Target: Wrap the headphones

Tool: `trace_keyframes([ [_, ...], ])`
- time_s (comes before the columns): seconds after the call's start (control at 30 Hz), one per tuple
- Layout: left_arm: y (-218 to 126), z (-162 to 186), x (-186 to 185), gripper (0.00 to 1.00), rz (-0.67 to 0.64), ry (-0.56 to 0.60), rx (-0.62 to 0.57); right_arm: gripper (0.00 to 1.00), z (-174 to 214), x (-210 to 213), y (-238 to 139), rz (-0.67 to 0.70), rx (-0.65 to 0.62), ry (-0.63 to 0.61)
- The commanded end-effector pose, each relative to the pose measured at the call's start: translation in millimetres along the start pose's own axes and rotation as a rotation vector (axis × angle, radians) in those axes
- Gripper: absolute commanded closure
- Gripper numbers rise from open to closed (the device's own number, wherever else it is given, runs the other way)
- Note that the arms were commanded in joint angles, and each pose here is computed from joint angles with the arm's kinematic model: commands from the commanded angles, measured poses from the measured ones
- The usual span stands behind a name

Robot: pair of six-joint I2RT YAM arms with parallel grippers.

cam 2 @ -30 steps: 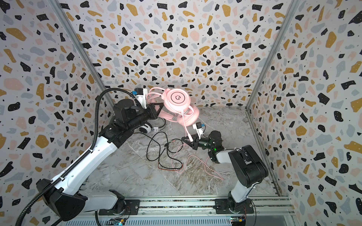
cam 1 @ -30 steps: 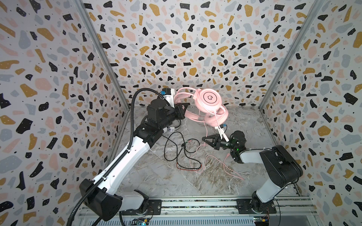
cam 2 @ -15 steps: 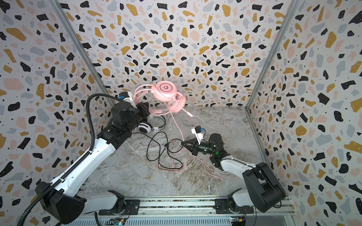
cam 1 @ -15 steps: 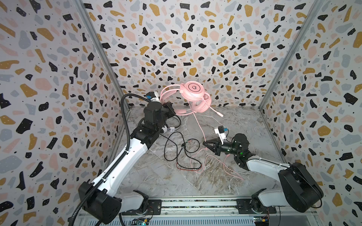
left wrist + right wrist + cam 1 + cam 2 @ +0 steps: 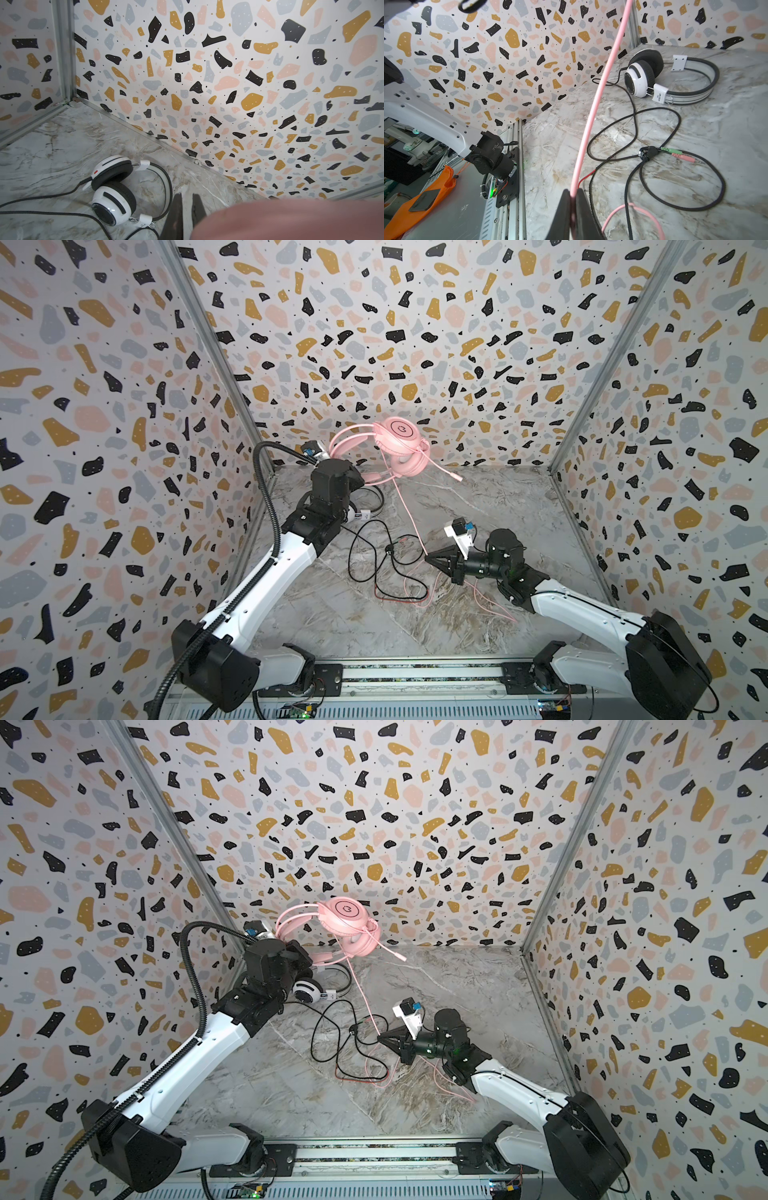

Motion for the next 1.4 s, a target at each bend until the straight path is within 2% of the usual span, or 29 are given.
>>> trace_keyframes([
  [0.0,0,-18,5,1.0,-0.05,-0.042,-0.161,0.93,-20,13,-9,0.008,-0.018,-0.051],
  [0.13,5,-10,14,1.0,-0.119,0.002,-0.164,0.94,-35,23,-16,-0.007,-0.048,-0.071],
  [0.43,12,3,17,1.0,-0.171,0.11,-0.131,0.99,-52,32,-21,-0.04,-0.078,-0.084],
  [0.7,16,32,9,1.0,-0.272,0.336,-0.068,1.0,-91,46,-32,-0.029,-0.133,-0.149],
  [0.8,16,47,0,1.0,-0.257,0.455,-0.018,1.0,-107,51,-36,-0.013,-0.144,-0.188],
  [0.9,11,60,-8,1.0,-0.267,0.555,0.005,1.0,-121,53,-41,0.031,-0.157,-0.225],
  [1.1,-1,87,-22,1.0,-0.252,0.788,0.082,1.0,-144,41,-57,0.203,-0.181,-0.271],
  [1.23,-7,92,-16,1.0,-0.337,0.919,0.101,1.0,-151,31,-75,0.359,-0.204,-0.284],
  [1.37,-13,88,-5,1.0,-0.42,0.992,0.093,1.0,-153,19,-86,0.454,-0.209,-0.268],
])
Point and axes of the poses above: each gripper's point midway between its finger pads, its own y axis out along the fingers, its own x axis along the line the jaws close on, z = x × y, the point moved 8 cm from there along -y, back along the fingers, and after that the axes turned 2 degrees about -y, right-handed, at the moved point
